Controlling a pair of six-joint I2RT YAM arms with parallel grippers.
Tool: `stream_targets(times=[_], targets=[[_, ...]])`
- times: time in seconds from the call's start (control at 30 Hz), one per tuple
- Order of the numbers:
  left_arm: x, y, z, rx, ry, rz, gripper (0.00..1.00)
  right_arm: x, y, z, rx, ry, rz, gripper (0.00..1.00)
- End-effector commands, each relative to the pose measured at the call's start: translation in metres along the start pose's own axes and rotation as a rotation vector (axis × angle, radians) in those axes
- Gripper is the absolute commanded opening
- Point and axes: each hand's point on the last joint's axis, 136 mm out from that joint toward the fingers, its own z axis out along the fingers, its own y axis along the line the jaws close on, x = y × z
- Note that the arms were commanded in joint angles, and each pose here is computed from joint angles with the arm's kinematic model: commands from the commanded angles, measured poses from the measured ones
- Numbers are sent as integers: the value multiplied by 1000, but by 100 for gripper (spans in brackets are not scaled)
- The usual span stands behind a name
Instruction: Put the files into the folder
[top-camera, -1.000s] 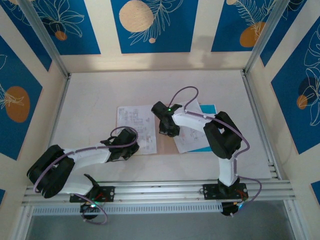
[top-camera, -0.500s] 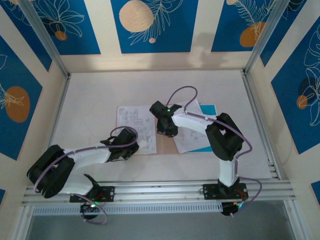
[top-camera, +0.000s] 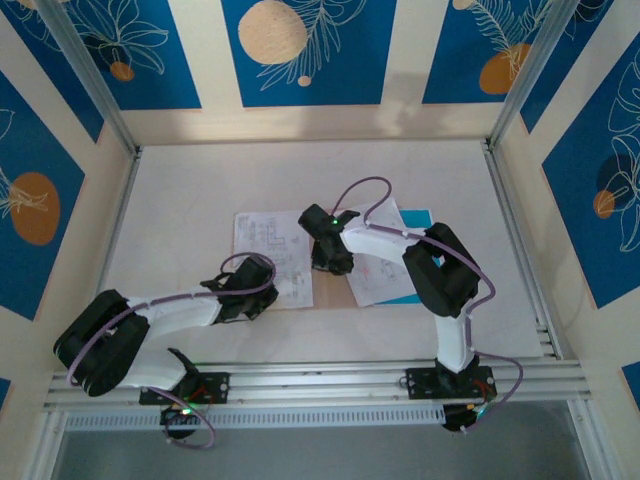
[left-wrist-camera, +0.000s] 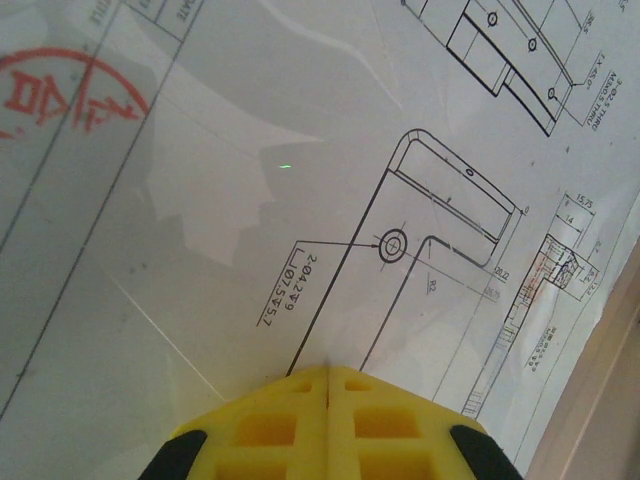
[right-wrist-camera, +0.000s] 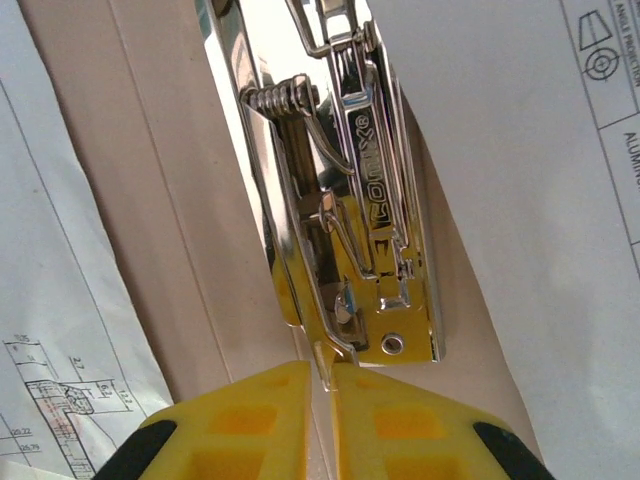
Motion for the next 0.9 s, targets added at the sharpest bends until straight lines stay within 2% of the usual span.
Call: stream_targets(times=[0.0,0.5,0.87], targets=[[8,77,2,-266,22,-23,0,6,-23,17,92,32,51,16],[8,79,1,-267,19,-29,0,21,-85,35,343,63,128,15],[8,80,2,-271,18,-33,0,8,-88,21,340,7,96,14]])
